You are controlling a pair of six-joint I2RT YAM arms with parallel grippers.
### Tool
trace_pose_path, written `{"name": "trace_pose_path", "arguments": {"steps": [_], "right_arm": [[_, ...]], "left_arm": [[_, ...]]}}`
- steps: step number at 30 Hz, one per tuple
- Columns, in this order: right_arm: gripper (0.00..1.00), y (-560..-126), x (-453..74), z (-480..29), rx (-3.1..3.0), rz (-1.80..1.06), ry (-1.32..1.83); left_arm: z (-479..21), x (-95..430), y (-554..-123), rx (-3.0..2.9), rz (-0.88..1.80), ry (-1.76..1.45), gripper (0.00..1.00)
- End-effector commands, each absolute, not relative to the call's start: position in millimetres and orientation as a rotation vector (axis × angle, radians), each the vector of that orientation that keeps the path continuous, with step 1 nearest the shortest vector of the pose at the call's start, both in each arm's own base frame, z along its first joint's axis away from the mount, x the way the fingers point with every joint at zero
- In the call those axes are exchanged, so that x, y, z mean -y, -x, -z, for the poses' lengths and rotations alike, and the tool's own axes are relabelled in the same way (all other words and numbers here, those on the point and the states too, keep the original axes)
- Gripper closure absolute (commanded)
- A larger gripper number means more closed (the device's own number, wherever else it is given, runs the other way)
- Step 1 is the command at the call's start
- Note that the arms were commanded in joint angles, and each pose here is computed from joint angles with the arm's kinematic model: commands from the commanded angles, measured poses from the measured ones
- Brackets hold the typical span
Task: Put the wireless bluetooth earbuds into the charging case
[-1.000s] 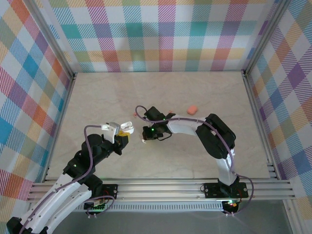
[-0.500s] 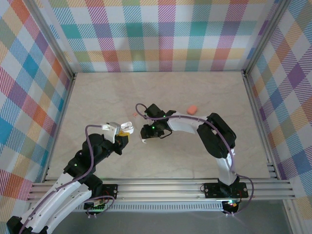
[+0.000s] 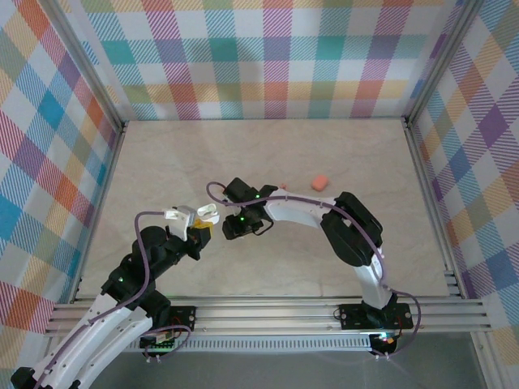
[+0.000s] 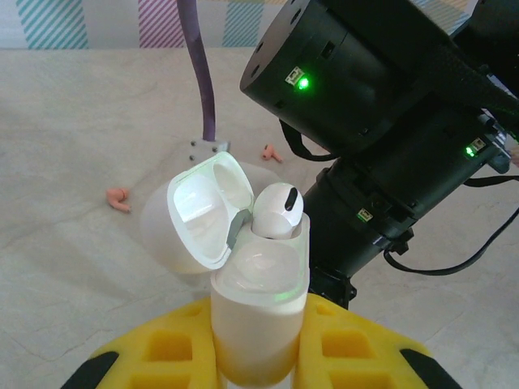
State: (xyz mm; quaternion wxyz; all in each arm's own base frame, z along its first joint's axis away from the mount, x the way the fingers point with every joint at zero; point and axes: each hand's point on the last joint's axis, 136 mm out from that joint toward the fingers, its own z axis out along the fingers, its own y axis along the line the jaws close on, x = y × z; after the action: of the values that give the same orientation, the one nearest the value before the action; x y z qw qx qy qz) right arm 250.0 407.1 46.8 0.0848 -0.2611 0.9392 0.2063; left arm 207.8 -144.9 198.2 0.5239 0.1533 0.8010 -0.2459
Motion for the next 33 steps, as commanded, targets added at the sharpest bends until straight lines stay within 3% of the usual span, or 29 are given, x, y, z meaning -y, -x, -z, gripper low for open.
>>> {"name": "trace_pose_path", "arguments": {"steps": [1,33], "right_arm": [[0.54,-252.1,-397.2,-44.7,-2.801,-0.503,0.833],[0.52,-251.3,-402.9,-17.9,-2.895,-0.306,0.911]], "left_arm": [[-198.3,145.2,-206.0,-1.916,0.615,-0.341,1.00],[-189.4,134.8,-196.3,-1.934,0.600,-0.318,1.00]]}}
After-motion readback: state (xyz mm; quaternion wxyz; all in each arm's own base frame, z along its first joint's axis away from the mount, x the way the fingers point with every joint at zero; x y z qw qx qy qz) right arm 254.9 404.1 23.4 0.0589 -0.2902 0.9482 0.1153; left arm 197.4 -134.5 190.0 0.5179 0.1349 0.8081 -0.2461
